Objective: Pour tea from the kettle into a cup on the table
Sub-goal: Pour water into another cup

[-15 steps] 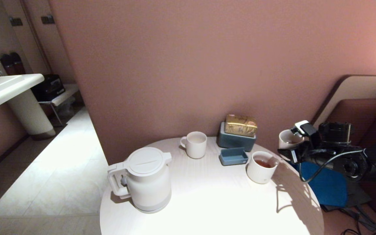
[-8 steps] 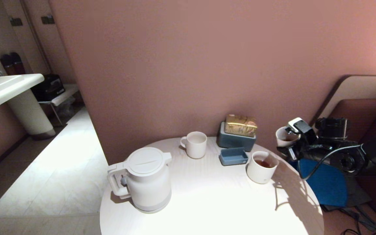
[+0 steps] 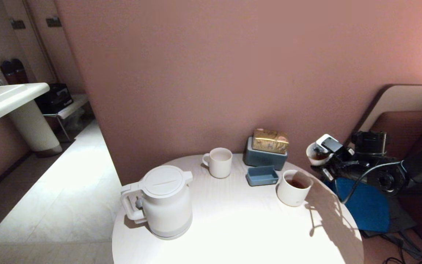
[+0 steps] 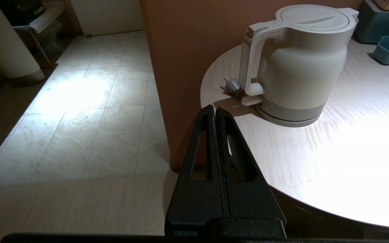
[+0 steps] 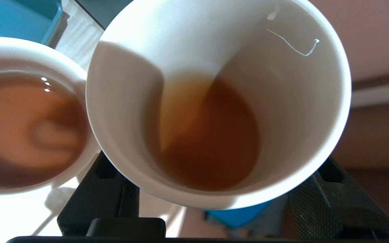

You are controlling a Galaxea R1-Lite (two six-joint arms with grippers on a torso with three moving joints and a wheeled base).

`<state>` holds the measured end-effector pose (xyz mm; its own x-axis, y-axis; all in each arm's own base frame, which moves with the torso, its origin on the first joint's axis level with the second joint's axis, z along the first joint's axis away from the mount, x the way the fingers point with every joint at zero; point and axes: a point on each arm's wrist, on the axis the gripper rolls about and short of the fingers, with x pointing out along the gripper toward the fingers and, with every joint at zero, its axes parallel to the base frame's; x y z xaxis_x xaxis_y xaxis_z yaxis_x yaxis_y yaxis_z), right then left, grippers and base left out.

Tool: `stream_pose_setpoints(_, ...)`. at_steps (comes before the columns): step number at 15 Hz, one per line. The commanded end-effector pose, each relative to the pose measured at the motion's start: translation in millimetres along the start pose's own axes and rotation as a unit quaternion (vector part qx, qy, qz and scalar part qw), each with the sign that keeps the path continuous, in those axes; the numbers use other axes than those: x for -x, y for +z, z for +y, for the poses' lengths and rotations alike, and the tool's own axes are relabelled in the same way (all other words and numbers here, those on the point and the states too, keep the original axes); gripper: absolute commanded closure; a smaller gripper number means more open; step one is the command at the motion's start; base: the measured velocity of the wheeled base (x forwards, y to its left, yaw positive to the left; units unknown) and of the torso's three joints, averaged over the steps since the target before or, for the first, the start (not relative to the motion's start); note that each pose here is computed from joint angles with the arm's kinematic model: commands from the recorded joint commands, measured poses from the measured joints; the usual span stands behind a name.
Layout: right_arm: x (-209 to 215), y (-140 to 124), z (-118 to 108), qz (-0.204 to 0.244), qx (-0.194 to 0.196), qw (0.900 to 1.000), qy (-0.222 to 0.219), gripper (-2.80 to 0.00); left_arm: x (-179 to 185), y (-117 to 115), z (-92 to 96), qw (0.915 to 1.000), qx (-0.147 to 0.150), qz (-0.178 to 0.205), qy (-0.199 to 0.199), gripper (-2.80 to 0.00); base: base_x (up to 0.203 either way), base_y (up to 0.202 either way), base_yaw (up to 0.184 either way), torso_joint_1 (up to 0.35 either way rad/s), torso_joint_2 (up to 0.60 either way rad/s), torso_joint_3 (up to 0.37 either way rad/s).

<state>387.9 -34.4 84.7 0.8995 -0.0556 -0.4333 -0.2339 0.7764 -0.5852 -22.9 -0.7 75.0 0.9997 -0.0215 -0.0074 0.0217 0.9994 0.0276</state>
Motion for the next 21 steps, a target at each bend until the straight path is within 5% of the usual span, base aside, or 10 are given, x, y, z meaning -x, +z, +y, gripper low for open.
stream_pose_setpoints(1,-1,2,-1,-0.004,0.017,1.000,-0.003,0.00,0,0,0.0,1.0000,0.000,0.001,0.000,0.00,0.000,0.000,0.000,0.000,0.00,0.000)
stream_pose_setpoints(13,-10,9,13,0.010,0.117,0.993,-0.010,0.00,0,0,0.0,1.0000,0.000,0.000,0.000,0.00,0.000,0.000,0.000,0.000,0.00,0.000)
stream_pose_setpoints(21,-12,9,14,0.016,0.232,0.972,-0.012,0.00,0,0,0.0,1.0000,0.000,0.000,0.000,0.00,0.000,0.000,0.000,0.000,0.00,0.000)
